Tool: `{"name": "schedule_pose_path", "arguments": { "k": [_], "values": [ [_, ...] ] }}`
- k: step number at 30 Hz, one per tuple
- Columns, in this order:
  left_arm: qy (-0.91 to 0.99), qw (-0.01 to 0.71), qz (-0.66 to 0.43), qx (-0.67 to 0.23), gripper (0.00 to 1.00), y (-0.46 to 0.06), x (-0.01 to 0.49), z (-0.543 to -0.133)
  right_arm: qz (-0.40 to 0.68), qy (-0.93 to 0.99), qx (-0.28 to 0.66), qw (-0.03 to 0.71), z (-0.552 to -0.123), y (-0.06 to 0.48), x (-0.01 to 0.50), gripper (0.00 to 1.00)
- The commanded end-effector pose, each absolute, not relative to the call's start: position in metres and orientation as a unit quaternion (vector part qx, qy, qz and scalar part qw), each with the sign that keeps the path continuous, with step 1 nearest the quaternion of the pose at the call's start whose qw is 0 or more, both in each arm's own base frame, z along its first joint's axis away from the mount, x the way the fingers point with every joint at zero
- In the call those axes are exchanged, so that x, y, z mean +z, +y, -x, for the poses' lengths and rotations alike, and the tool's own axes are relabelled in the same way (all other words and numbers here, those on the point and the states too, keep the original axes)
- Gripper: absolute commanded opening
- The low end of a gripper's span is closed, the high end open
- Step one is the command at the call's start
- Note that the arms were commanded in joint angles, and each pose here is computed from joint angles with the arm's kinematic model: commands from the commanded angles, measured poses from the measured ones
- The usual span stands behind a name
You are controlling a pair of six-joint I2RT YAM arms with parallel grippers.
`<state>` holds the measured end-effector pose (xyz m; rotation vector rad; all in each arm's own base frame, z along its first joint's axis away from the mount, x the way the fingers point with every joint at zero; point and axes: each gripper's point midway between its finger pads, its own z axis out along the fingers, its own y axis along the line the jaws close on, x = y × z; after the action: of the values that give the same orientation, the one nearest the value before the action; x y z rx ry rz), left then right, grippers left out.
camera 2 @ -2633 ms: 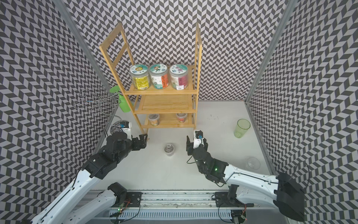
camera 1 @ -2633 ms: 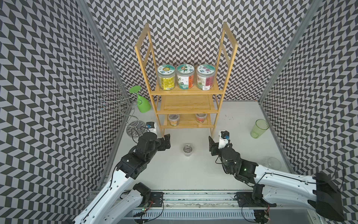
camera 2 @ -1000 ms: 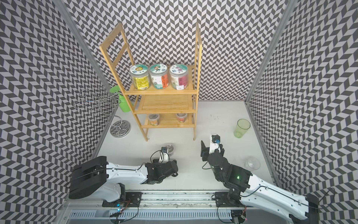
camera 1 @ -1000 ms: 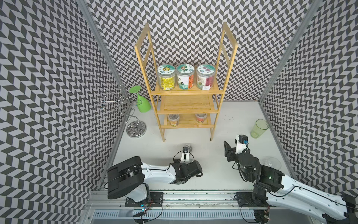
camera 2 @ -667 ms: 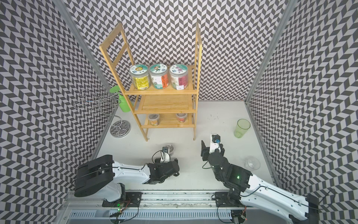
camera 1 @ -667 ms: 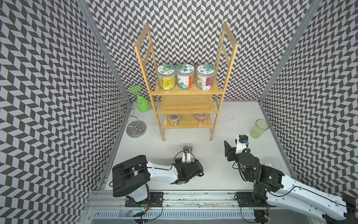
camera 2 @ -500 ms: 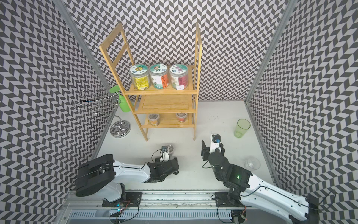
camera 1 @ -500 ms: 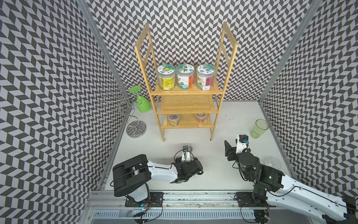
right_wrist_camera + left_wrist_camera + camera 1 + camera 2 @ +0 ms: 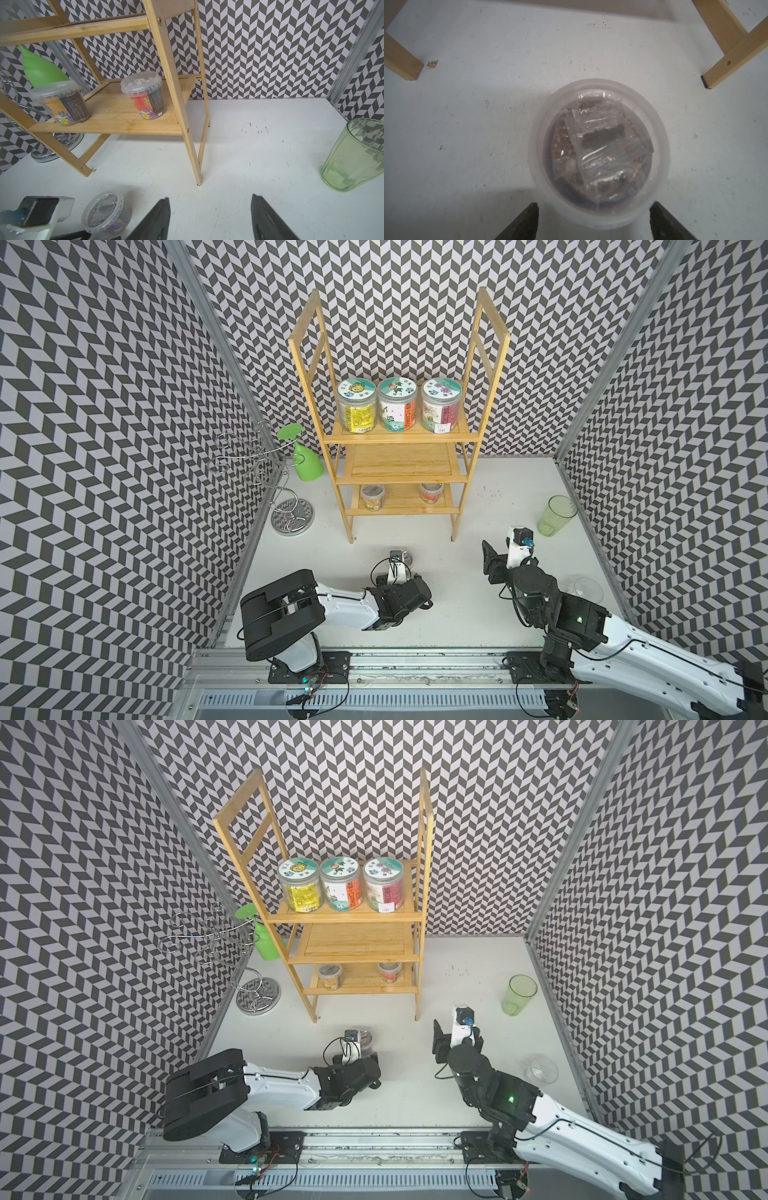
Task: Place the seed container on the shelf
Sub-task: Pick up the seed jar at the center of the board.
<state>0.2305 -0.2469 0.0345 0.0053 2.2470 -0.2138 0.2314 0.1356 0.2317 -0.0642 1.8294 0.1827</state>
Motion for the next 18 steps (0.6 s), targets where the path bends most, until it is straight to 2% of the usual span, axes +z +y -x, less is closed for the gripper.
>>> {"name": "schedule_pose_path", "arguments": {
  "k": [1,6,18],
  "values": [
    [0.895,0.434,-0.007,-0.100,0.91,-0.249,0.042,-0.232,0.015,0.785,0.089,0.613,-0.232,0.133,0.235,0.65],
    [0.893,0.437,-0.019,-0.107,0.99,-0.245,0.046,-0.229,0.004,0.784,0.096,0.613,-0.229,0.128,0.233,0.65],
    [0.889,0.441,-0.062,-0.104,0.98,-0.246,0.041,-0.226,-0.025,0.775,0.124,0.620,-0.222,0.117,0.237,0.66]
  ]
}}
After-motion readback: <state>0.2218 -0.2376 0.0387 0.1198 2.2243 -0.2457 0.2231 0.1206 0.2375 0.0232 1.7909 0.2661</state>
